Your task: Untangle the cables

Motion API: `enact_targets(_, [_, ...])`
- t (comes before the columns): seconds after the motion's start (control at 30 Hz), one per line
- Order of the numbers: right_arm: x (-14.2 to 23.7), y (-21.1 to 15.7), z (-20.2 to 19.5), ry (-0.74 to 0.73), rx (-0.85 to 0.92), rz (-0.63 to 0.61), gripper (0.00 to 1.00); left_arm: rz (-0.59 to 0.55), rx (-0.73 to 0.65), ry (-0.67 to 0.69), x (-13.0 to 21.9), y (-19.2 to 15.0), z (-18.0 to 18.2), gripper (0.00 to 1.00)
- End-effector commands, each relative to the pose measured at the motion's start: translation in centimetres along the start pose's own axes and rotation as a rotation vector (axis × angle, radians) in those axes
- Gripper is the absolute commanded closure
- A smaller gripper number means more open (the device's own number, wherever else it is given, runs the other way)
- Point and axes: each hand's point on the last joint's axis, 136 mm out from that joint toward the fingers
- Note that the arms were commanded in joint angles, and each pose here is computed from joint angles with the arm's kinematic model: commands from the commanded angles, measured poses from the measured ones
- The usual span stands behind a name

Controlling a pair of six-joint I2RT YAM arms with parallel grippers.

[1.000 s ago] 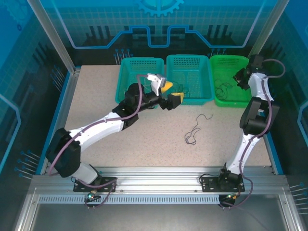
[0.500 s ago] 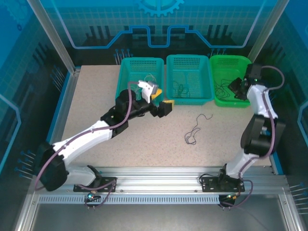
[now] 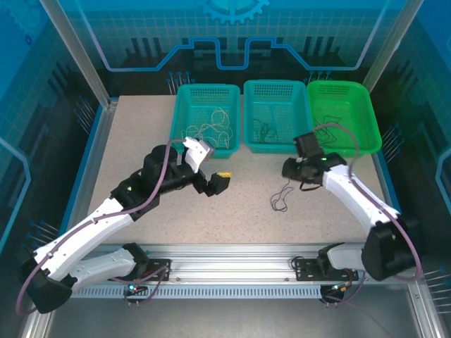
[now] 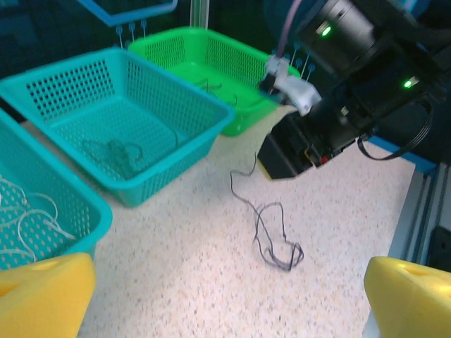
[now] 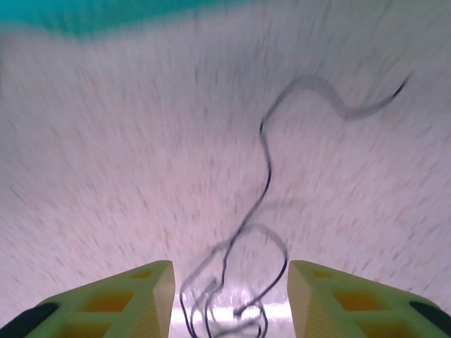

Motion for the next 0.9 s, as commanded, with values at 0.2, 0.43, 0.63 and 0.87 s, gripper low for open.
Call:
enact_targets(0.2, [-5.8, -4.8, 0.7, -0.062, 0.021, 0.179, 0.6, 0.044, 0.059, 0.012, -0.9, -2.4, 0.7, 0.01])
enact_targets(0.43, [-4.5, -4.6, -0.6, -0.112, 0.029, 0.138, 0.92, 0.04, 0.035, 0.01, -1.0, -1.9, 0.6, 0.01])
enact_targets(0.63, [-2.0, -5.1, -1.8, -0.137, 0.008, 0.116, 0.61, 0.036, 0.036, 0.002, -1.2, -1.7, 0.5, 0.01])
enact_targets(0.87, [-5.1, -6.3, 1.8, 0.027, 0.021, 0.186, 0.58, 0.045, 0.048, -0.002, -1.4, -2.0, 0.5, 0.01])
Point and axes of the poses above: each hand's point on the last joint's axis, 136 mm out from that joint toward the fingers, its own x axis back along the fingers, its own z axis along the line the jaws close on, y = z × x, and after that the axes turned 12 degrees about x, right-handed
